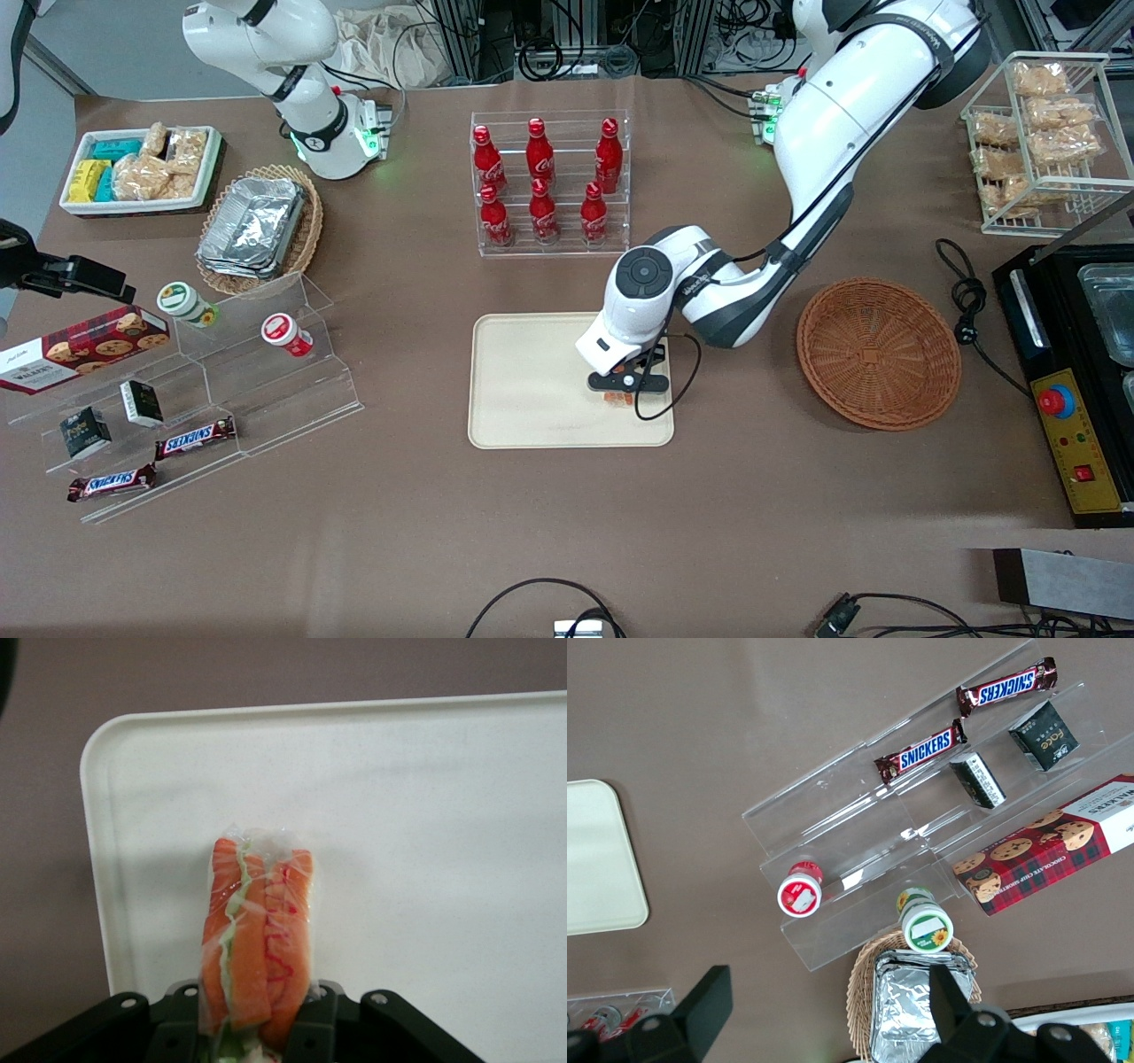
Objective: Place sandwich from basket to tray
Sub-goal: 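Lower the sandwich onto the cream tray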
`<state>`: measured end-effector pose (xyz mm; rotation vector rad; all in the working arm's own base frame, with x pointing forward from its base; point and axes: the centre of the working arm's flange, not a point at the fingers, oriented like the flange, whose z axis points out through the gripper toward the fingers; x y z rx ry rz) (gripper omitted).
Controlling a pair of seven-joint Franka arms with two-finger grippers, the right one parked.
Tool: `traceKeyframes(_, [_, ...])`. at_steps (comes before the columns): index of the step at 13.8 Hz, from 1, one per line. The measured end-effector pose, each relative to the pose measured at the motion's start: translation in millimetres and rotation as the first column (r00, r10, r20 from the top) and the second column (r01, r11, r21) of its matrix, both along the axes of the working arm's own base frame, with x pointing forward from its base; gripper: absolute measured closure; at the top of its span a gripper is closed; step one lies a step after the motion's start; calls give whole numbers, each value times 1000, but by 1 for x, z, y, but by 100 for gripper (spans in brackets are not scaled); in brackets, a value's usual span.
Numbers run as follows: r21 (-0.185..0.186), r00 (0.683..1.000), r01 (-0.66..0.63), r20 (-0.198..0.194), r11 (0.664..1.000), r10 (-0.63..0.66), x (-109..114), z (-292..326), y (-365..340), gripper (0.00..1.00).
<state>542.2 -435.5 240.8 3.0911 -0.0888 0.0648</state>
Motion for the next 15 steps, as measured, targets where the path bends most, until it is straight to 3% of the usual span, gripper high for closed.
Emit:
traceKeyframes(9, [2,1000,-7,-8,1000,7,3,-13,-2,68])
traceKeyframes(10, [7,1000,-4,-2,1000,4,3,-14,-2,64])
traceKeyframes(15, [16,1000,-6,11,1000,6,3,-15,-2,15])
